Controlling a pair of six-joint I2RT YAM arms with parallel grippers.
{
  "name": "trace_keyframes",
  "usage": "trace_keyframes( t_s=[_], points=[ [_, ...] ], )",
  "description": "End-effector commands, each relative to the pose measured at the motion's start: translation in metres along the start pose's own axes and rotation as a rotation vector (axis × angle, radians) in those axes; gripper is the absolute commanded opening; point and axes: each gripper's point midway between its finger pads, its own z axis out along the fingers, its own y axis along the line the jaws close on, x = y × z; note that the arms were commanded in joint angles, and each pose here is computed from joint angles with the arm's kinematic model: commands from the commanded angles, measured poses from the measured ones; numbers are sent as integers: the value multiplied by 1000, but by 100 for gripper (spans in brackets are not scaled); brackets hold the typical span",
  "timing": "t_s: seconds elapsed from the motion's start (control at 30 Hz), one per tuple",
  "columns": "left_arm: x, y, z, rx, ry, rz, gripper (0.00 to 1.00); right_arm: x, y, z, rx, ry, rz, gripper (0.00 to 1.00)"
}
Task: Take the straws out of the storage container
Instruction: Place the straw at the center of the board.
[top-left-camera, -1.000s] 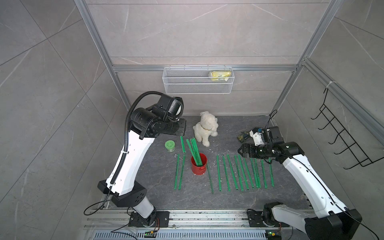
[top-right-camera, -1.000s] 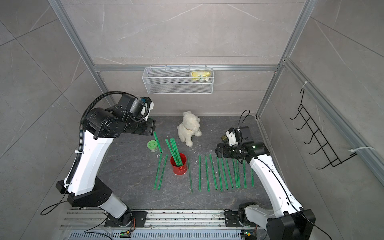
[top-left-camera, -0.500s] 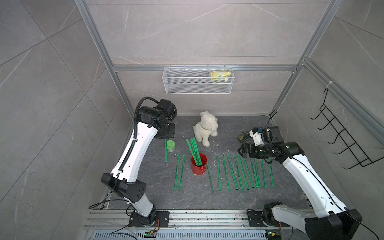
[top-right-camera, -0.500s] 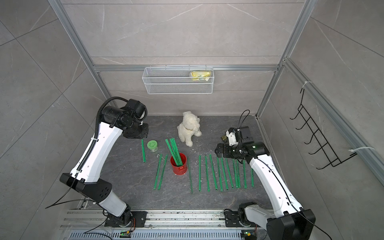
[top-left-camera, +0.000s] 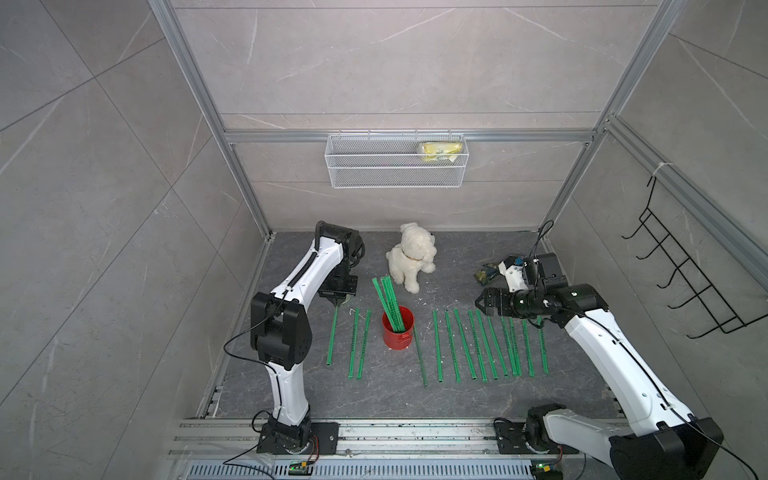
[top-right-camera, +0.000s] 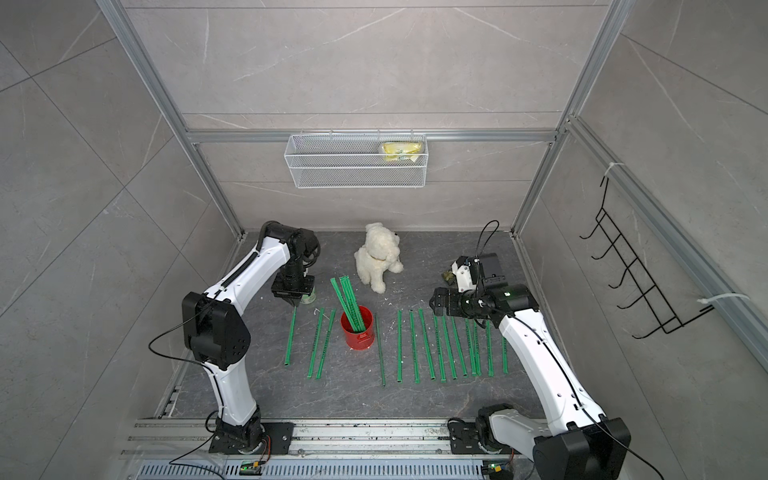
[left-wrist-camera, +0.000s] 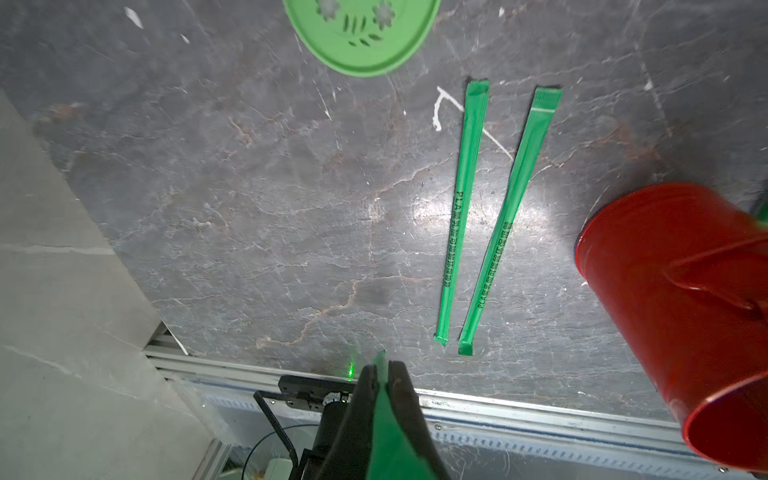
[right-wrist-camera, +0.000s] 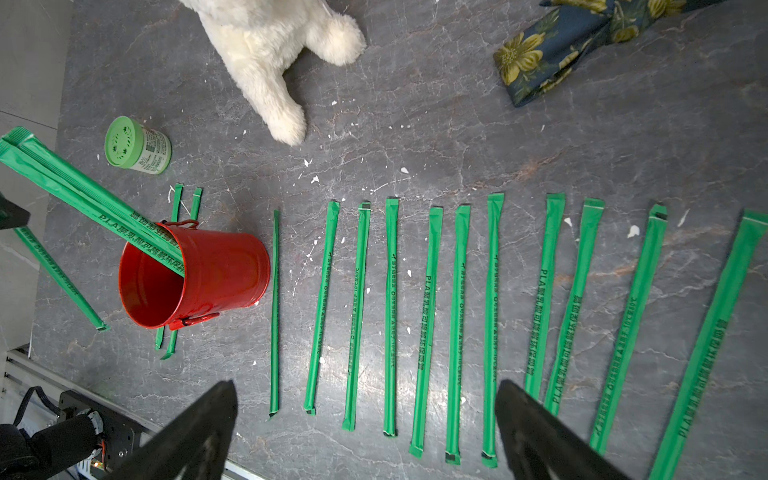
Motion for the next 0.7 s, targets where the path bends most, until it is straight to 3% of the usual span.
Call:
trace_keyframes(
  t_s=[0.0,0.67],
  points=[
    [8,-6,13,46,95,36,10,7,0,0,0,4,-2,100],
    [-18,-16,65,99,200,24,9,12,-5,11,13,28,-8,100]
  ],
)
